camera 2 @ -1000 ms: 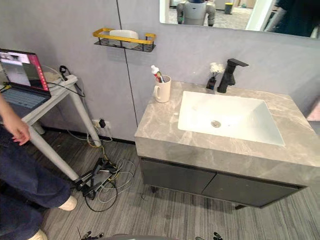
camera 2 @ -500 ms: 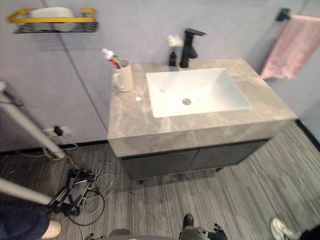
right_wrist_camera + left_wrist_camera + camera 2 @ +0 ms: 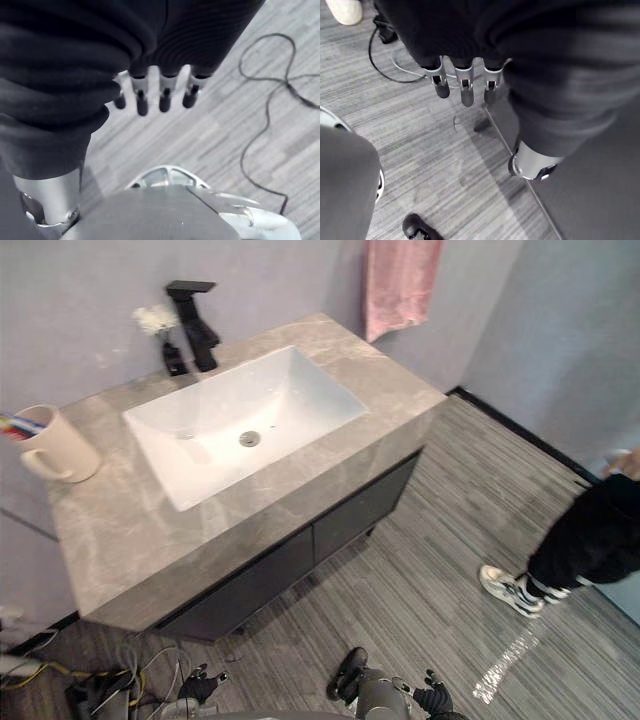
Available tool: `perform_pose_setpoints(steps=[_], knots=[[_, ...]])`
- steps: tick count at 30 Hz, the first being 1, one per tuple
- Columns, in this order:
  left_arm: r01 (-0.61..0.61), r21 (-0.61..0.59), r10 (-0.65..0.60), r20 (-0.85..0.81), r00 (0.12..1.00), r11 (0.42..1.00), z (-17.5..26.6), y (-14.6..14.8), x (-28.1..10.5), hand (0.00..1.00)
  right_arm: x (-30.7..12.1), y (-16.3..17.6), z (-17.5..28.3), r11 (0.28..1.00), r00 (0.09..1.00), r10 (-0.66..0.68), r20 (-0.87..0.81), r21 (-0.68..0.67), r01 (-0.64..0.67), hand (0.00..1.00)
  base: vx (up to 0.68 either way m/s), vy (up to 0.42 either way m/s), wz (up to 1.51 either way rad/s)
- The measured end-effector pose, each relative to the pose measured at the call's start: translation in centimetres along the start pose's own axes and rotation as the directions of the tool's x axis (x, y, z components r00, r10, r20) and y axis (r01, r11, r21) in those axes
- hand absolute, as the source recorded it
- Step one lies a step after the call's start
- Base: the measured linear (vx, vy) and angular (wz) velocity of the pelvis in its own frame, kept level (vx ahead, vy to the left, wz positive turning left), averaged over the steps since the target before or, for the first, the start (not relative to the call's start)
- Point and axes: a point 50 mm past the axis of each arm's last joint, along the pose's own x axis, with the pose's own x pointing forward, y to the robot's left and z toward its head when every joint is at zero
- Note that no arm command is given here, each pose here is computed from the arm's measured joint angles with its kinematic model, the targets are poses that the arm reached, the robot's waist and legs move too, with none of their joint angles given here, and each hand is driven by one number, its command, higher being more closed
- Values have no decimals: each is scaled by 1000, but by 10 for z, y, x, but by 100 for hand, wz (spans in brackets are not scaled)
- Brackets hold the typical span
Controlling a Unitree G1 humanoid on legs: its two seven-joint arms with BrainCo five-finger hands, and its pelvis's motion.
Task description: Organize washtable
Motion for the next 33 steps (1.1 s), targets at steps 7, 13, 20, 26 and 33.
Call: perform_pose_setpoints(steps=[7, 13, 20, 26, 33], knots=[[9, 21, -9, -5, 1000, 1000, -3, 0, -1, 0, -2, 6, 8, 999, 998, 43, 49, -19, -42, 0, 140, -46, -96], [-36, -41, 38, 45, 998, 998, 7, 11, 0, 0, 1, 14, 23, 991, 989, 112, 99, -85, -104, 0, 98, 58, -153], [-84, -68, 79, -72, 994, 994, -31, 20, -9, 0, 6, 14, 45, 940, 965, 217, 148, -297, -166, 0, 85, 186, -206], [-73, -33, 71, -54, 996, 997, -26, 31, -6, 0, 4, 34, 57, 867, 932, 317, 175, -452, -210, 0, 60, 367, -210], [-97, -41, 98, 34, 995, 994, 12, 34, 6, 0, 8, 29, 63, 837, 934, 308, 180, -518, -176, 0, -31, 129, -178]])
